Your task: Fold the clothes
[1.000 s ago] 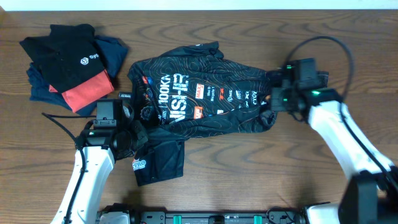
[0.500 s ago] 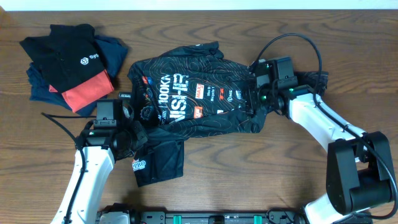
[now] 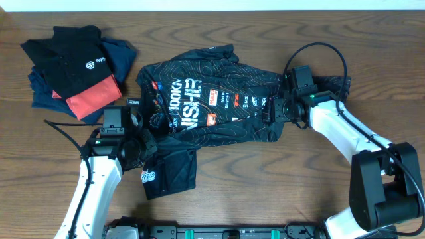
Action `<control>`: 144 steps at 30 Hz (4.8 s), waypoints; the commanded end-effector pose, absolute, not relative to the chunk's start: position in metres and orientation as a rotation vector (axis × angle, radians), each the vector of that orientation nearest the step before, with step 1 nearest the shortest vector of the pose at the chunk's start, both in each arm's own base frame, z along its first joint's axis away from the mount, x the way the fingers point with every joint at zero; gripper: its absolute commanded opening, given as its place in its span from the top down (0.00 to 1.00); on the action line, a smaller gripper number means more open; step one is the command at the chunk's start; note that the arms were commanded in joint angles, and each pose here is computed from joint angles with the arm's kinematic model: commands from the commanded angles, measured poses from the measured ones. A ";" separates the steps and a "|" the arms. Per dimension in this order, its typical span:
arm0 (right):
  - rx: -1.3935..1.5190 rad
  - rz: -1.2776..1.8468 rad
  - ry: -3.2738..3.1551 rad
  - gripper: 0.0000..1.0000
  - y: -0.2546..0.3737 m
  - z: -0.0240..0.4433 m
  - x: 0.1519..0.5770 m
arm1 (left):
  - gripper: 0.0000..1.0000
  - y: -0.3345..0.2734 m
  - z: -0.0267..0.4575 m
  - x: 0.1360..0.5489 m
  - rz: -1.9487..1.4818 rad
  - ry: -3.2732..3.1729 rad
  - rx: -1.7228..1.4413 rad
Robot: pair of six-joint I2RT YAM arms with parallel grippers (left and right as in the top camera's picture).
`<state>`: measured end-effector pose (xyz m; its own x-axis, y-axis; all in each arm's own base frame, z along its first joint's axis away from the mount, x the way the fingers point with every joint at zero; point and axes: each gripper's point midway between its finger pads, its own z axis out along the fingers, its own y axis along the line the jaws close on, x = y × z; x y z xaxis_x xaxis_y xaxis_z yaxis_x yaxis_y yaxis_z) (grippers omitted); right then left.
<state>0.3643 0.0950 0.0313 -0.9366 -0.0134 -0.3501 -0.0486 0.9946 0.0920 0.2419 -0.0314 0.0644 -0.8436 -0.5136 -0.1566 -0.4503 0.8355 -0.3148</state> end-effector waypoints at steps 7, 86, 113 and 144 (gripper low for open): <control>-0.039 0.264 2.817 0.66 0.112 0.017 0.357 | 0.94 -0.028 0.068 0.246 -0.369 2.769 -0.732; 1.253 0.030 2.837 0.23 -0.017 -0.023 0.206 | 0.94 -0.007 0.065 0.243 -0.218 2.766 -0.745; 1.056 0.092 2.740 0.99 -0.031 0.034 0.252 | 0.94 -0.033 0.108 0.254 -0.419 2.722 -0.524; 0.810 -0.195 1.788 0.99 -0.109 0.458 0.201 | 0.94 -0.037 0.469 0.221 -0.479 1.761 -0.176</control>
